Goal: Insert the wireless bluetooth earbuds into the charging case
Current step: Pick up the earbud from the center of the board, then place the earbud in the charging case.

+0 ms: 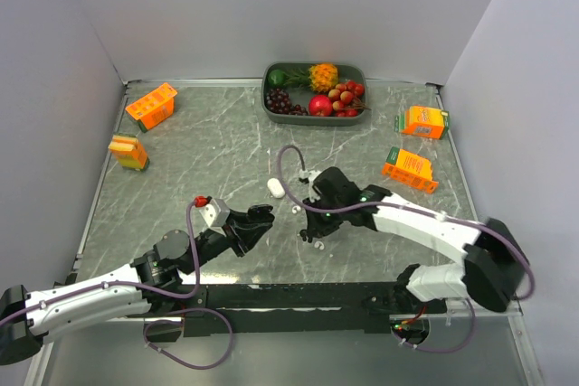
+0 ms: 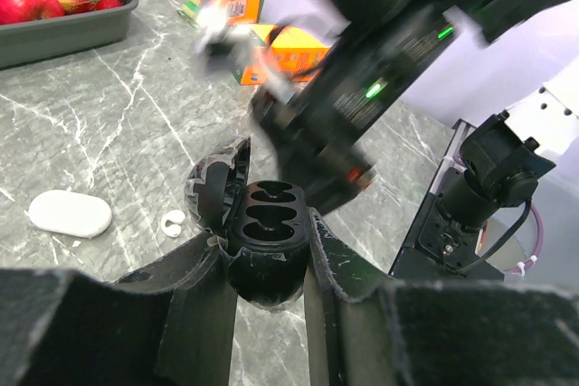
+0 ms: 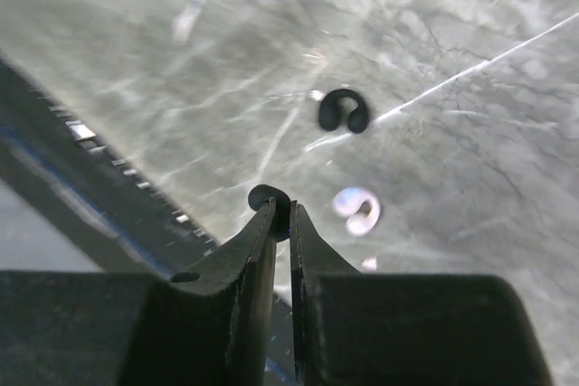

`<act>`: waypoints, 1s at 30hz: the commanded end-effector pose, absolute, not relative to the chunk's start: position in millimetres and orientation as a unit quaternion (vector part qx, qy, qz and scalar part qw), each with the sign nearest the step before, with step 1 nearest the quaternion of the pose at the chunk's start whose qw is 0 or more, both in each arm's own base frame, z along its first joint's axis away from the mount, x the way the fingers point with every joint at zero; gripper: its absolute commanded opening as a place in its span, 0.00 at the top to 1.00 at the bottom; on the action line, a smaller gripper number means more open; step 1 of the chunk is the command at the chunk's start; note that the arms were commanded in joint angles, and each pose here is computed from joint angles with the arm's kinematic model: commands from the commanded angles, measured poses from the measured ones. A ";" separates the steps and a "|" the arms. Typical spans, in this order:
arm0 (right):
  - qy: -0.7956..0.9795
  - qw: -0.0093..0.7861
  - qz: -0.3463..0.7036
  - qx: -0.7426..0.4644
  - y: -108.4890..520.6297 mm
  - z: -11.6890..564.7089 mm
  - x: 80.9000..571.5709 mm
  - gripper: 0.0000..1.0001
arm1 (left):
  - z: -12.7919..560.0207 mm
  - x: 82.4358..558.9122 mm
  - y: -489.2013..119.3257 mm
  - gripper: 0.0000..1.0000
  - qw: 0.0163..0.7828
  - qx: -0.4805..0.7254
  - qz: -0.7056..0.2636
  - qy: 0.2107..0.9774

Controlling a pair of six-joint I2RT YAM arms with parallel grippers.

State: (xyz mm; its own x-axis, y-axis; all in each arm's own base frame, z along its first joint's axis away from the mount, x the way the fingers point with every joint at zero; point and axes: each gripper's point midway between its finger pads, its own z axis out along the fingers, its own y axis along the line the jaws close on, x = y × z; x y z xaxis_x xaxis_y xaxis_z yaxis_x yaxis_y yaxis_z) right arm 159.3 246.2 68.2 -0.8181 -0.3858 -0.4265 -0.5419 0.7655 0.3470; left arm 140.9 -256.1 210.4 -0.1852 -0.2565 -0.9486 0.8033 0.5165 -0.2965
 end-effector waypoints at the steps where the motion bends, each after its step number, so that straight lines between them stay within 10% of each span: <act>1: 0.889 0.249 0.284 -0.260 254.1 141.8 163.1 1.00 | 228.3 139.9 -256.5 0.99 0.614 0.201 -0.461 0.608; 16: 0.734 0.464 0.433 -0.241 266.2 311.0 164.4 1.00 | 257.7 139.9 -264.9 0.99 0.654 0.224 -0.466 0.553; 30: 0.640 0.516 0.441 -0.360 284.5 354.9 125.4 1.00 | 274.9 106.1 -290.3 0.99 0.617 0.320 -0.519 0.498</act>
State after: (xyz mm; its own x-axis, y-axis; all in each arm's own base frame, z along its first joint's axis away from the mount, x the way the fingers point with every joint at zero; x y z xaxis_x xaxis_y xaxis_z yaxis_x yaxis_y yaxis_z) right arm 128.9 280.4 313.7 -0.3379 -0.0590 -0.9393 -0.8669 0.4082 0.2862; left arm 128.1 -281.5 230.6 -0.0651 -0.2394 -0.9687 0.9027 0.3997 -0.1594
